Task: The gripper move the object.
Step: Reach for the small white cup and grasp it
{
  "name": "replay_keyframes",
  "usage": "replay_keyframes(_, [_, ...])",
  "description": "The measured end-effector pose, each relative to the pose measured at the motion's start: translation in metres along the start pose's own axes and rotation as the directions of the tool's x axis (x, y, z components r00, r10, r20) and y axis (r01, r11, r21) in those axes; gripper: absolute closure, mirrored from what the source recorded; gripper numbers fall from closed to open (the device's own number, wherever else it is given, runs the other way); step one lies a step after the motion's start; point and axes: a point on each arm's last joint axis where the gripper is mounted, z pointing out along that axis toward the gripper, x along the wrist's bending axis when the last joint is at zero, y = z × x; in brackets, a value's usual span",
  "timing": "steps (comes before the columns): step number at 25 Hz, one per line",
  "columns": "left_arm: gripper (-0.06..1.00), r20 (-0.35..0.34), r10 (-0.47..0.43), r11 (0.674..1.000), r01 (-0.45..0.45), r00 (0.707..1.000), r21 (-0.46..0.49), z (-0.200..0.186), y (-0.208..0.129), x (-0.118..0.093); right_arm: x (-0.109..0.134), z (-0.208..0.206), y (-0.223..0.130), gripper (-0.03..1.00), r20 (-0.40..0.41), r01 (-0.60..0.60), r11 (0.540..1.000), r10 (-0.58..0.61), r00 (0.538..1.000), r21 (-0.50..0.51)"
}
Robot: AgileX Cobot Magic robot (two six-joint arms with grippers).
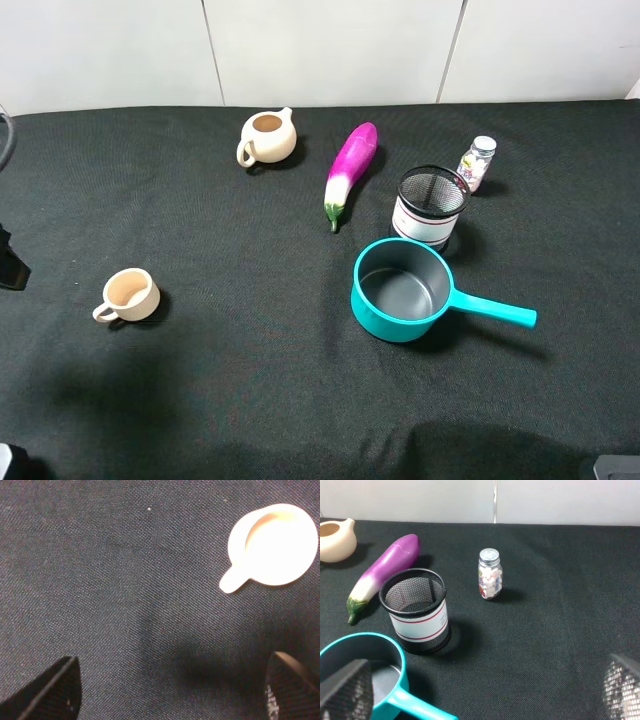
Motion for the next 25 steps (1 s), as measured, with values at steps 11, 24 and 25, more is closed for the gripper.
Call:
replay_keyframes(11, [0.21,0.014,0.040,0.999,-0.040,0.999,-0.019,0.001,0.003,-0.006,0.000,0.000,0.000,0.27,0.000,0.000,1.000,0.000,1.000,0.000])
replay_keyframes(24, [0.21,0.099,0.101,0.987,-0.112,0.990,0.115,0.026,0.024,-0.020,0.000,0.000,0.000,0.27,-0.003,-0.002,1.000,0.002,1.000,-0.001])
replay_keyframes(25, [0.21,0.101,0.111,0.987,-0.122,0.989,0.109,0.027,0.026,-0.022,0.000,0.000,0.000,0.27,-0.005,-0.003,1.000,0.003,1.000,-0.001])
